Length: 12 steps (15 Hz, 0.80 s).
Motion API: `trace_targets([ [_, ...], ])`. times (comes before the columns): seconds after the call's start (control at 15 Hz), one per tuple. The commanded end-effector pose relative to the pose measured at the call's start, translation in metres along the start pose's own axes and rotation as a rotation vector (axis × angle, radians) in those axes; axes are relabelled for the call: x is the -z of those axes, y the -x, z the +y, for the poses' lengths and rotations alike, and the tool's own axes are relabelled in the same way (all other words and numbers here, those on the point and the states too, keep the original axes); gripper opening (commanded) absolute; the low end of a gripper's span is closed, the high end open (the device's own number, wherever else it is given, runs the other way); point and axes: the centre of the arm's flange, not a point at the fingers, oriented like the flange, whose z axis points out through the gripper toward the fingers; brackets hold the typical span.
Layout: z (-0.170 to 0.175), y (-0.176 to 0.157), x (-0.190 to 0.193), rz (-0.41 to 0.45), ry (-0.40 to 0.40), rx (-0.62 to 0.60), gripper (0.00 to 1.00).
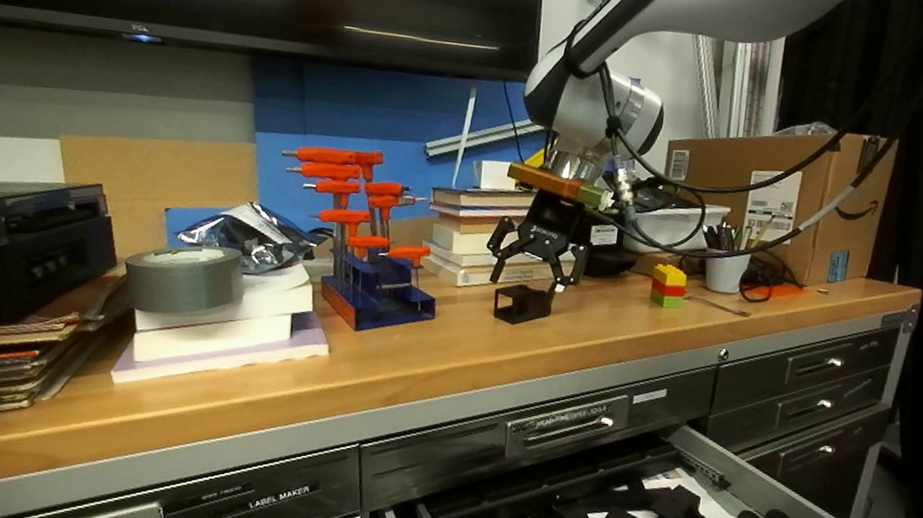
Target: Put the black objects from the countertop in the drawer and close the drawer.
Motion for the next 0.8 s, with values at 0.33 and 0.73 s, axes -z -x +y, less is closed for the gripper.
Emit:
trace_targets([
  [0.33,-0.007,0.002,0.002,-0.061,0.027,-0.011,0.58],
  [0.73,0.0,0.007,0.002,-0.099,0.049,-0.002,0.27],
])
